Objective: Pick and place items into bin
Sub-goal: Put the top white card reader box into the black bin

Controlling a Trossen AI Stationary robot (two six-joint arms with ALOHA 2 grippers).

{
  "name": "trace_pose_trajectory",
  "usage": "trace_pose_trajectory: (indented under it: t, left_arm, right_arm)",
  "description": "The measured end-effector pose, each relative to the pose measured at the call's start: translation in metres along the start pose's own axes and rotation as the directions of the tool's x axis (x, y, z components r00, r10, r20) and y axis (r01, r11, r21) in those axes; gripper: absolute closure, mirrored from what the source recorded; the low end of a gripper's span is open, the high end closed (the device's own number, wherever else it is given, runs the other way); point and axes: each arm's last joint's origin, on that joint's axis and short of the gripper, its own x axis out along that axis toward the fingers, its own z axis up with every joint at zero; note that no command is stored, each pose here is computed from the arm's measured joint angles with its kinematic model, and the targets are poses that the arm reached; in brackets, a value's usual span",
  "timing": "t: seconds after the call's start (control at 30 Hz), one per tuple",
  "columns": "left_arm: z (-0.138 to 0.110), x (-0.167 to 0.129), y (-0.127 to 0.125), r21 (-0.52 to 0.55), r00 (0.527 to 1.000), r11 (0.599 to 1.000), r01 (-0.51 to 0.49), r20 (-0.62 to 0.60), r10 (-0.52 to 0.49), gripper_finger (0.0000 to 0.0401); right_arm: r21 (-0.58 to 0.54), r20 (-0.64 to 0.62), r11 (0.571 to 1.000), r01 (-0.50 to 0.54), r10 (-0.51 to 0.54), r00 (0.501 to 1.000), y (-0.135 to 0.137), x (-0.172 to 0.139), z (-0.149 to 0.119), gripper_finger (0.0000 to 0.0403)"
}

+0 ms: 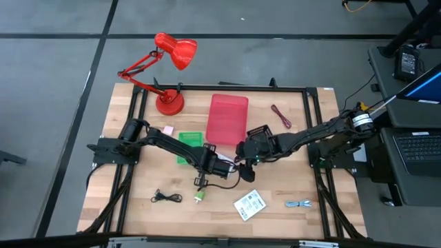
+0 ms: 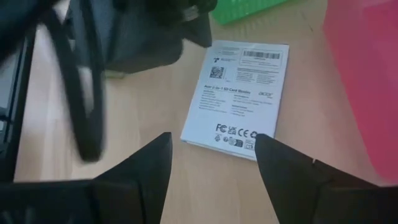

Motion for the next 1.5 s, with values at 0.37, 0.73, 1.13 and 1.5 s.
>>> trace_pose_trajectory:
  t: [0.37,0.73,1.13,1.5]
  left_arm:
    - [0.001,0.0,0.0,0.012,1.0,1.0,0.008,0.006,-0.008,0.0398]
    - [0.001,0.0,-0.001,0.008,1.0,1.0,0.02,0.003,-0.02,0.0398]
    - [-0.001,0.001,0.0,0.012,1.0,1.0,0.004,-0.016,-0.003,0.0398]
    - [0.001,0.012,-0.003,0.023,0.999,1.0,0.01,-0.037,-0.009,0.0398]
  right_arm:
    - [0.023,-0.001,1.0,0.002,-0.002,1.0,0.0,0.0,0.0,0.0185]
    - [0.023,-0.003,1.0,0.012,-0.012,1.0,-0.001,0.0,0.0,0.0185]
    - [0.022,-0.002,1.0,0.015,-0.015,1.0,-0.001,0.0,0.0,0.0185]
    - [0.022,-0.002,1.0,0.014,-0.014,1.0,-0.001,0.0,0.0,0.0185]
